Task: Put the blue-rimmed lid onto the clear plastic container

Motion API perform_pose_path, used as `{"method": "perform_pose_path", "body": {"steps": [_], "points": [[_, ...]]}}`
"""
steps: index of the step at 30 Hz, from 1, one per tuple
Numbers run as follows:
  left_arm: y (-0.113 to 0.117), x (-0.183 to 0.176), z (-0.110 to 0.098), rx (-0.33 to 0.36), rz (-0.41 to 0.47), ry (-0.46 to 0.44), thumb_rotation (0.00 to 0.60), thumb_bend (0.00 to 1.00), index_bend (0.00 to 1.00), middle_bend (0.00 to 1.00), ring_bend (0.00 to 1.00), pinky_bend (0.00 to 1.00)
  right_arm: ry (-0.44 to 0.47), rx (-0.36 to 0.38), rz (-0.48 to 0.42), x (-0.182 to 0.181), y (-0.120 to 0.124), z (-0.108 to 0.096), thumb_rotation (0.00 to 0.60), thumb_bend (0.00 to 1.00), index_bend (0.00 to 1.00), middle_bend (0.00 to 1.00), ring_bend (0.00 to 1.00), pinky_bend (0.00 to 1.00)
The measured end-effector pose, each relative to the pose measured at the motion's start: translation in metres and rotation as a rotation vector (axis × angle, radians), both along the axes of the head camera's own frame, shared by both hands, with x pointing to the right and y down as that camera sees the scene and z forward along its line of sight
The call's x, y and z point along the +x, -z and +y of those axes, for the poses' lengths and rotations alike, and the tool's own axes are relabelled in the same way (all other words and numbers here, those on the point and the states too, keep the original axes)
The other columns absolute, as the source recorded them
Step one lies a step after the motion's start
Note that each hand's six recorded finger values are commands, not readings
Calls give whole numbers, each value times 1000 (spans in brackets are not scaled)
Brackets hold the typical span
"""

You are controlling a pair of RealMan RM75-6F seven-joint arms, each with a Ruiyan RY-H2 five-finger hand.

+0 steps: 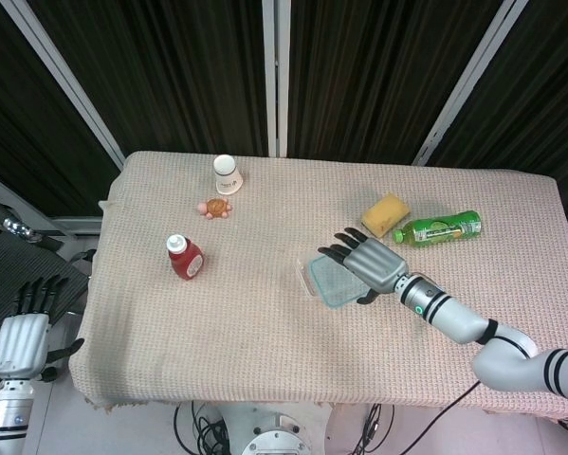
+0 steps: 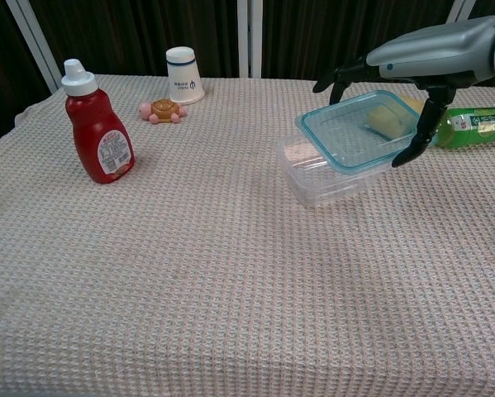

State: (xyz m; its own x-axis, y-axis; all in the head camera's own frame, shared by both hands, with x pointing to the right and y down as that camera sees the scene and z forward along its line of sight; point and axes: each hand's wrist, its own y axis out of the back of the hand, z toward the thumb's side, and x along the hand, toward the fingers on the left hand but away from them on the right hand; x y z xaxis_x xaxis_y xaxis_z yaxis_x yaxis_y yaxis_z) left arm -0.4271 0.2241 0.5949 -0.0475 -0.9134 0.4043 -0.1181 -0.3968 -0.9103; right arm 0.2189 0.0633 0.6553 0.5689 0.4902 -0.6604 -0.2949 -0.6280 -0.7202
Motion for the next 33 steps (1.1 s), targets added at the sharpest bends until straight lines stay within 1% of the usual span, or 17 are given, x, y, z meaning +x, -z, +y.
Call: {"method": "perform_pose_path", "body": {"steps": [7, 11, 20, 33], "points": [[1, 0, 0, 0, -8, 10, 600, 0, 105, 61, 0, 0, 23, -14, 12, -20, -23, -9, 600, 89, 59, 333, 2, 0], [0, -2, 1, -5, -9, 18, 600, 0, 105, 61, 0, 0, 9, -33, 16, -25, -32, -13, 600, 89, 52, 323, 0, 0], [-1, -2, 2, -3, -5, 20, 600, 0, 105, 62, 0, 0, -33, -79, 6, -27, -44, -11, 600, 88, 42, 311, 0, 0], [-2, -5, 3, -3, -4, 26, 600, 0, 105, 62, 0, 0, -42, -95, 25, -25, -55, -11, 600, 88, 30, 296, 0, 0]]}}
